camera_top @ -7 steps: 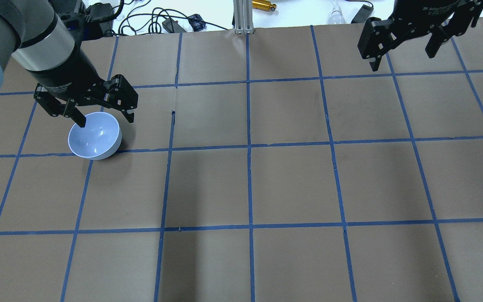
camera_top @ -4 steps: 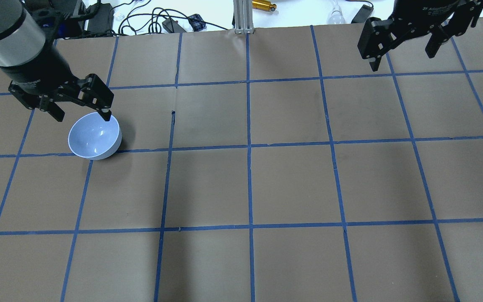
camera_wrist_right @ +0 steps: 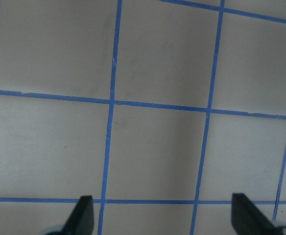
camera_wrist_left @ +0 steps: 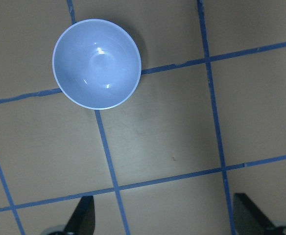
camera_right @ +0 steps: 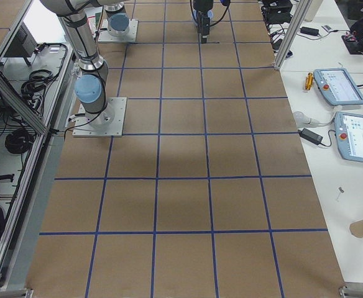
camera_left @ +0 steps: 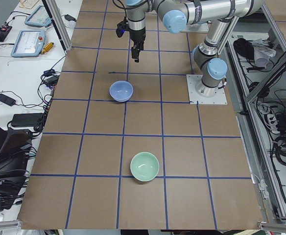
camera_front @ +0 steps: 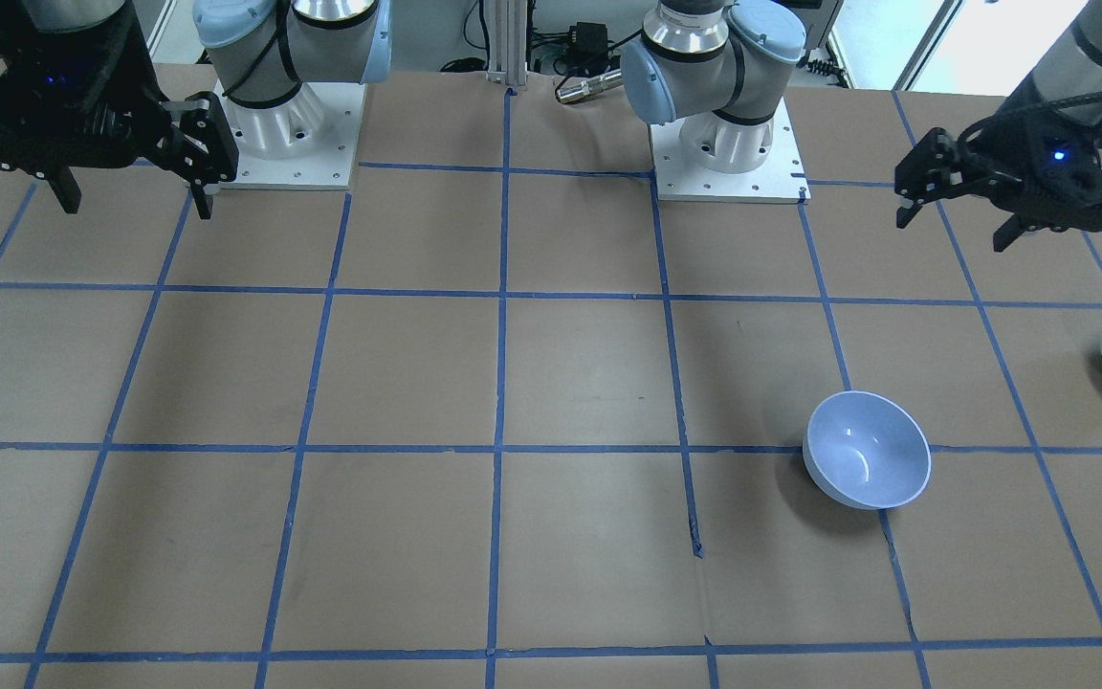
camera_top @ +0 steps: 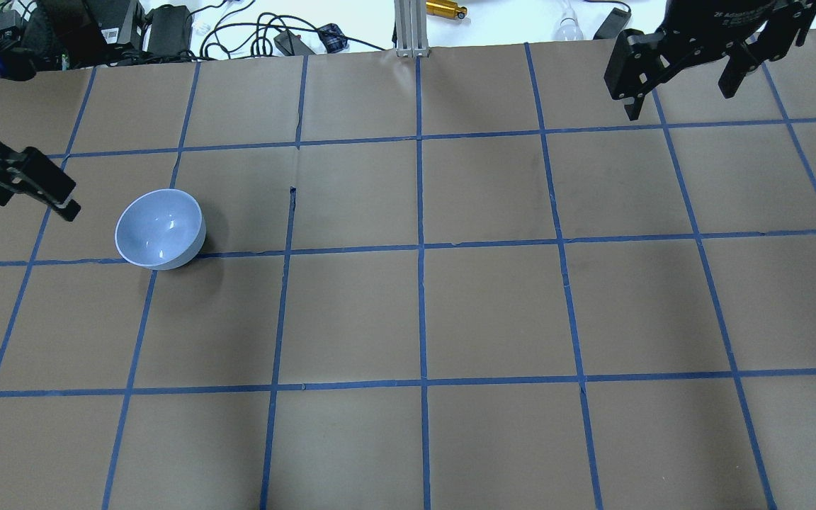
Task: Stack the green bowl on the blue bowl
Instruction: 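Move the left gripper away from the blue bowl toward the robot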
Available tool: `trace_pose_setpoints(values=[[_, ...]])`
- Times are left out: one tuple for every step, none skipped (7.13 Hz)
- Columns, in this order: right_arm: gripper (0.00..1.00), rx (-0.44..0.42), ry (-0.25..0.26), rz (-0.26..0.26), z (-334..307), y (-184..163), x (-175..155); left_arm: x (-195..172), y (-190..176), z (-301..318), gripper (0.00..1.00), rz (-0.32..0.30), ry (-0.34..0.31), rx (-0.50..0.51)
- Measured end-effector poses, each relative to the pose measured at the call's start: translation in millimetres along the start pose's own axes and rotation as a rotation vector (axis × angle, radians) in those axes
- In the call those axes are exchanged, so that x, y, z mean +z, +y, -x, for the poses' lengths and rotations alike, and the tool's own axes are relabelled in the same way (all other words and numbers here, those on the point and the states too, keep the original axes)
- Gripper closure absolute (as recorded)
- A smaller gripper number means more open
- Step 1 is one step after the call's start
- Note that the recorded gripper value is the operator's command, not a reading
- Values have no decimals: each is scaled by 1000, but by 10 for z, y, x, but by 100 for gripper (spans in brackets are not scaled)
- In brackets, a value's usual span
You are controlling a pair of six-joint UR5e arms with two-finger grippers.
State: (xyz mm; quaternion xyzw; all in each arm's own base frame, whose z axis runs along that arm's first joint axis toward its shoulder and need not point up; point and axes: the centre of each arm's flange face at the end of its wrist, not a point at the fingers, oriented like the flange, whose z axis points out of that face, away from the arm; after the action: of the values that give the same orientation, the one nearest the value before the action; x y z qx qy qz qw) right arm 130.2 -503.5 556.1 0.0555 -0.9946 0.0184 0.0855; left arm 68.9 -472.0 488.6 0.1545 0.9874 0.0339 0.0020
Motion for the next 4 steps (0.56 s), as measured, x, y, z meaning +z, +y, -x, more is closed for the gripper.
trace_pose_setpoints(values=[[0,0,0,0,2,0,0,45,176,363,0,3,9,57],[0,-1,0,0,4,0,-1,96,354,686,0,3,19,107],[0,-1,0,0,5,1,-1,158,532,990,0,3,29,157],[0,-1,0,0,4,0,-1,238,701,1294,0,1,32,217]])
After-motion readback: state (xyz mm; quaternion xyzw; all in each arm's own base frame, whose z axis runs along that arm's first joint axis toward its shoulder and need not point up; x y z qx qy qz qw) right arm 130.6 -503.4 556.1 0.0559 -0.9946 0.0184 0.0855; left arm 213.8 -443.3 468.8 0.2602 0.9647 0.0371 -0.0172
